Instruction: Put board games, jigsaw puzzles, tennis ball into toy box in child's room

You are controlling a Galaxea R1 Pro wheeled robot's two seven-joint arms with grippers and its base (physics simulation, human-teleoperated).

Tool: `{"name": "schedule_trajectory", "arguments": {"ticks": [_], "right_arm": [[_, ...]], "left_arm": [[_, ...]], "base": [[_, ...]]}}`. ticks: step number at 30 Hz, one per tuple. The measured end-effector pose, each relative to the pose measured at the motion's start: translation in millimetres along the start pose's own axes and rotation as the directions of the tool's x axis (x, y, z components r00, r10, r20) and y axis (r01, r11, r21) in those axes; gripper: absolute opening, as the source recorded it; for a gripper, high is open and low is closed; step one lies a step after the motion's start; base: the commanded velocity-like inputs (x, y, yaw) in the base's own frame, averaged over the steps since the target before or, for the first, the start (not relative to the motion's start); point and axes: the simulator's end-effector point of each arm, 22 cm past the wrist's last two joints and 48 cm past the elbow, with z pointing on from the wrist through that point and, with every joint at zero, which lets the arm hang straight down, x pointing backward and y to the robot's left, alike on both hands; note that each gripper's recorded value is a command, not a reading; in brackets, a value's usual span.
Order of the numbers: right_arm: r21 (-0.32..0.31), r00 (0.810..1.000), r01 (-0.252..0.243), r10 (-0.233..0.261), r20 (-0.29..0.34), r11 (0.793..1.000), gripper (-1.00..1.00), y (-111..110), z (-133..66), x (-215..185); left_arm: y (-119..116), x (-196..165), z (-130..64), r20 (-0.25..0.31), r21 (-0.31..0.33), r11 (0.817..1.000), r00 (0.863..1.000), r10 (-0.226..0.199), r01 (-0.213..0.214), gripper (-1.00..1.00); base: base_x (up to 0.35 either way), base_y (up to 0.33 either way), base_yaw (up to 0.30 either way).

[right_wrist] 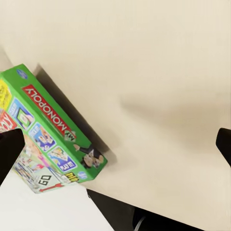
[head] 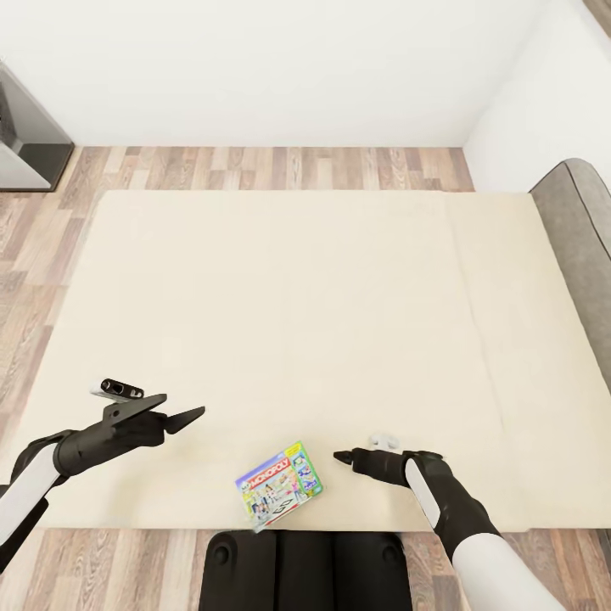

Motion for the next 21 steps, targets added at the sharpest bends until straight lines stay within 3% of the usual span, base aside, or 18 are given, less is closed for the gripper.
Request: {"name": "schedule_trajectory", "arguments": {"ticks": [21], "right_arm": [[-0.001, 1.0, -0.004, 0.004, -0.002, 1.0, 1.0, -0.2, 0.0, 0.7]], "left_arm": [[0.0, 0.0, 0.1, 0.0, 0.0, 1.0, 1.0, 0.0, 0.0, 1.0]], "base": [[0.0, 0.15, 0.0]]}}
